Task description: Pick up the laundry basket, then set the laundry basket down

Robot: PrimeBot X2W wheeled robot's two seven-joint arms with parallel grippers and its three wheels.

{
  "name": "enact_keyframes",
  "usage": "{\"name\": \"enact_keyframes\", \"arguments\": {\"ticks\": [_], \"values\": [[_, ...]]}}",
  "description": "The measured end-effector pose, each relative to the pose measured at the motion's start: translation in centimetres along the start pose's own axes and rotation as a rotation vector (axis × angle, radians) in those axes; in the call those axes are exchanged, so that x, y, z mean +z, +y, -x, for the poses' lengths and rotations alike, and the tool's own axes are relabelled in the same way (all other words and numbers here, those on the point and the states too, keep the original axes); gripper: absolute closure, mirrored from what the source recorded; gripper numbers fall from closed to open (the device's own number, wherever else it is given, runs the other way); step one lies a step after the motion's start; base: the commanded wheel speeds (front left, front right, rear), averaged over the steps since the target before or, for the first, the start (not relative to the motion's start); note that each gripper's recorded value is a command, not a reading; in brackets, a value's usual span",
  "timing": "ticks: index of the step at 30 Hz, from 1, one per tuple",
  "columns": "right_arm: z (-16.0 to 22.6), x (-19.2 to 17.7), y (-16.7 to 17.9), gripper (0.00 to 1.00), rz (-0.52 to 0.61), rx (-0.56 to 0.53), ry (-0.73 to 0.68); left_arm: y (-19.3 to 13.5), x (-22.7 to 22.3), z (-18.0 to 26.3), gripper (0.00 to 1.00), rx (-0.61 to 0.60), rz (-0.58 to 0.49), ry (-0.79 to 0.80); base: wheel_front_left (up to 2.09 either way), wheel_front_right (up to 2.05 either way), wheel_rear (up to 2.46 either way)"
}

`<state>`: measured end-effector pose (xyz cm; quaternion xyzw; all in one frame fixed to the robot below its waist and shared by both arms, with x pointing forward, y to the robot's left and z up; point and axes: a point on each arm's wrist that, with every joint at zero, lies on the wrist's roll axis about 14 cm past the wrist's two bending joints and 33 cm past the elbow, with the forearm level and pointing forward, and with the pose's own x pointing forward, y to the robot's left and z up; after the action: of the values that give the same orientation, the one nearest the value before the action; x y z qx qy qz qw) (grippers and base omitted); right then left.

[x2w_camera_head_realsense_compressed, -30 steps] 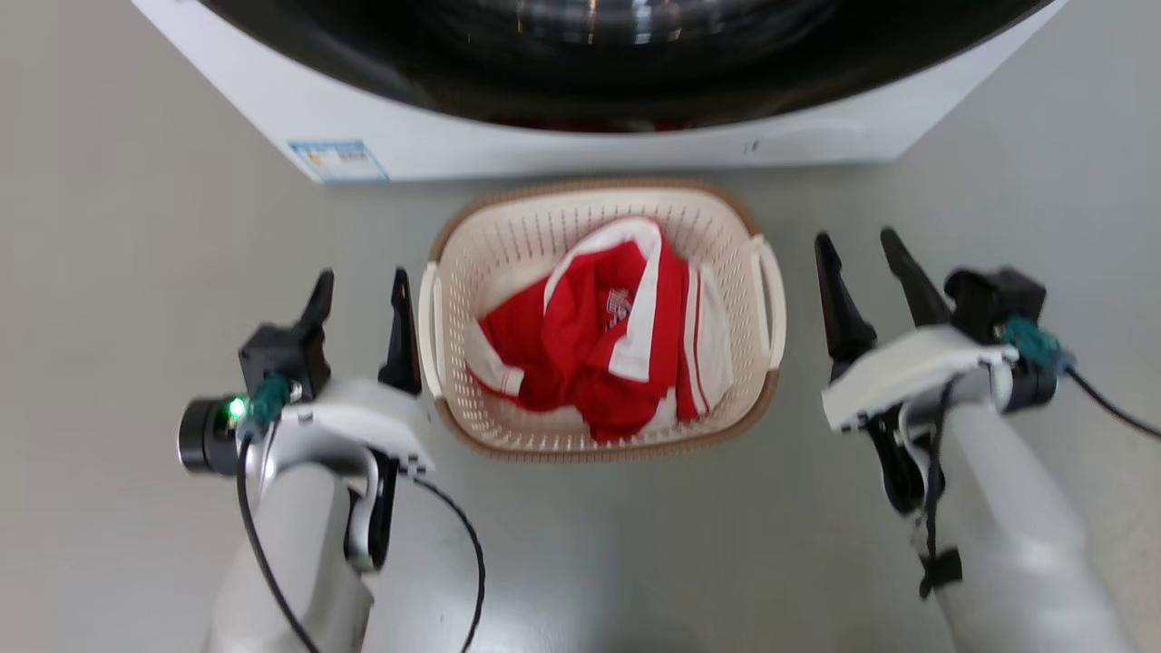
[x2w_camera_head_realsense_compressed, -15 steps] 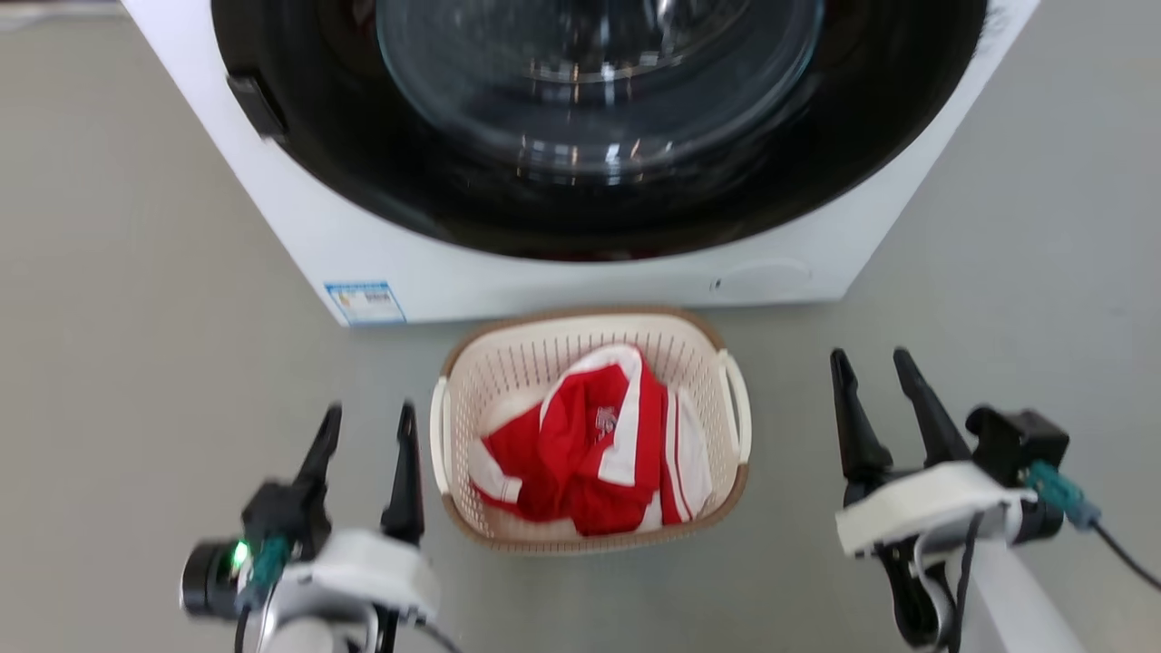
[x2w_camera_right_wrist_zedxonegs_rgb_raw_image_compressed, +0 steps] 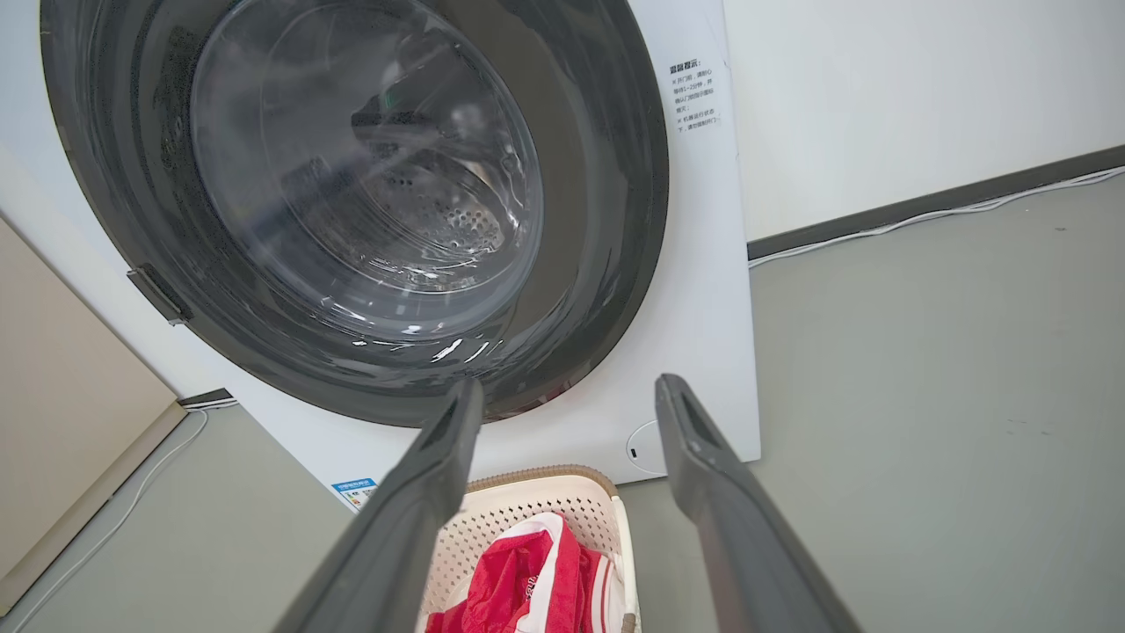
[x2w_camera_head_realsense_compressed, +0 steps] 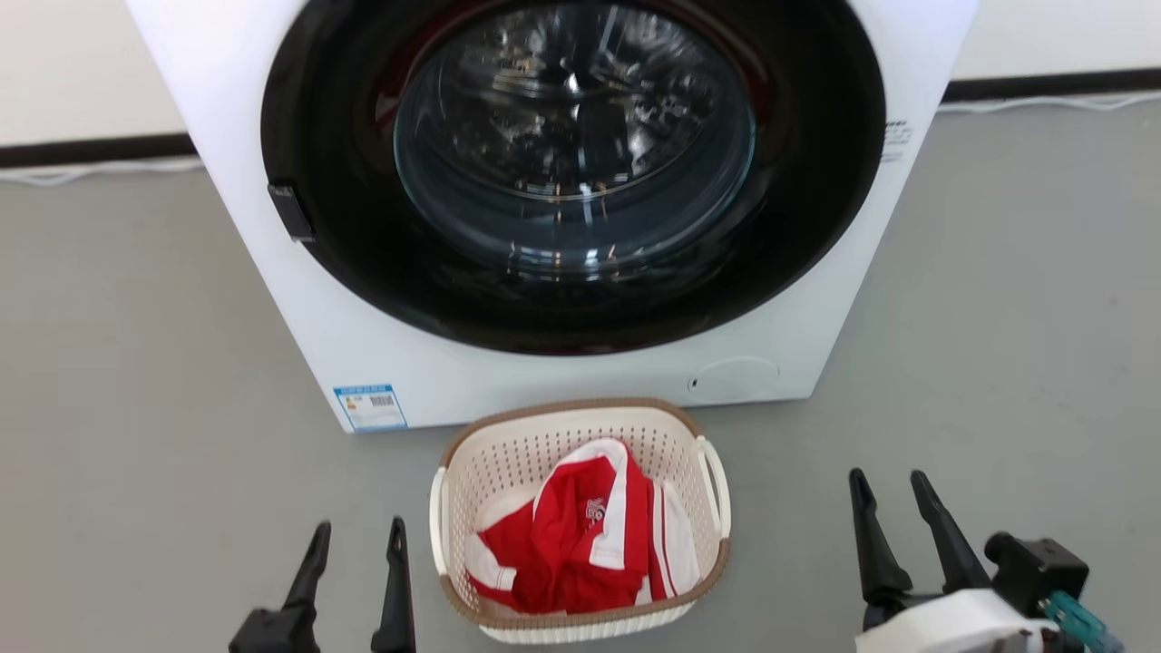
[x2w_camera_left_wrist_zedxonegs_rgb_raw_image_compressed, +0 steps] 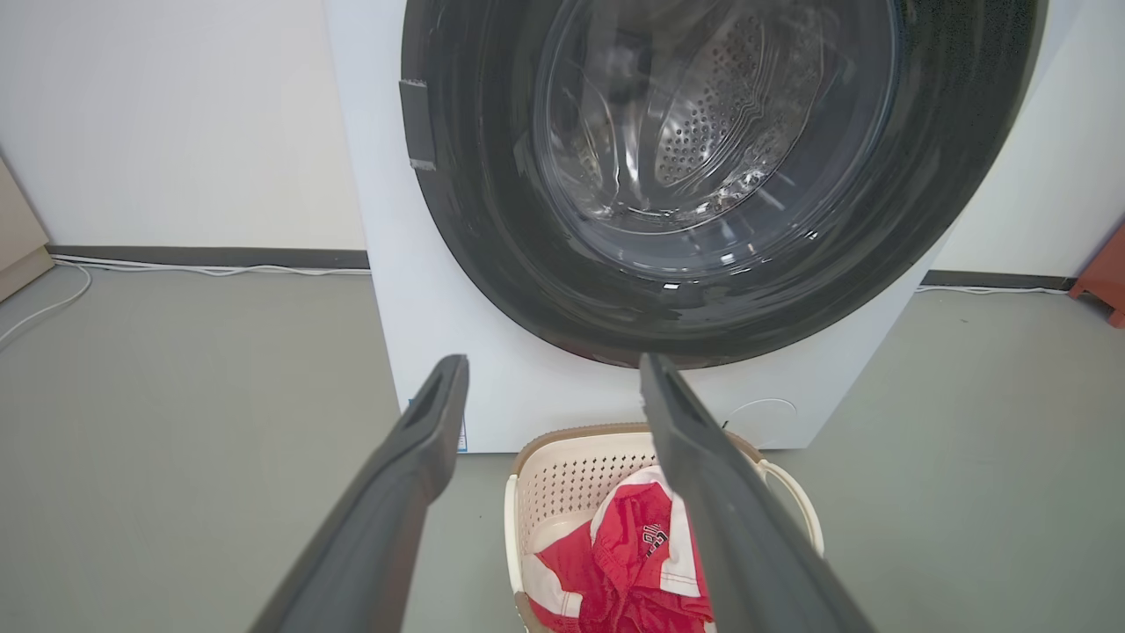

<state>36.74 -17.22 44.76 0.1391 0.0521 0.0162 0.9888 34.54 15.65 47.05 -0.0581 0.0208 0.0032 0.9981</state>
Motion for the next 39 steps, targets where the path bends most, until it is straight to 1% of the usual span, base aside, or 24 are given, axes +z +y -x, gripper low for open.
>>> {"name": "enact_keyframes", "arguments": {"ticks": [10,25,26,31,33,39], "values": [[2.8,1.0,-0.8,0.0,-0.005,-0.03,-0.043,0.3,0.2,2.5,0.0,0.015,-0.003,-0.006,0.0,0.0,0.0],[2.9,1.6,-0.6,0.0,-0.004,-0.023,-0.064,0.7,0.9,3.0,0.0,0.026,-0.004,-0.03,0.0,0.0,0.0],[3.0,1.4,-0.7,1.0,-0.005,-0.025,-0.056,0.7,0.7,3.0,1.0,0.027,-0.003,-0.022,0.0,0.0,0.0],[3.9,-0.8,-1.2,1.0,-0.012,-0.046,0.011,0.7,-1.1,3.4,1.0,0.032,0.001,0.034,0.0,0.0,0.0],[4.3,-1.5,-1.4,1.0,-0.034,-0.058,0.03,0.8,-1.4,3.5,1.0,0.039,0.025,0.049,0.0,0.0,0.0],[4.2,-1.4,-1.7,1.0,-0.096,-0.074,0.029,1.0,-1.9,3.6,1.0,0.051,0.093,0.072,0.0,0.0,0.0]]}}
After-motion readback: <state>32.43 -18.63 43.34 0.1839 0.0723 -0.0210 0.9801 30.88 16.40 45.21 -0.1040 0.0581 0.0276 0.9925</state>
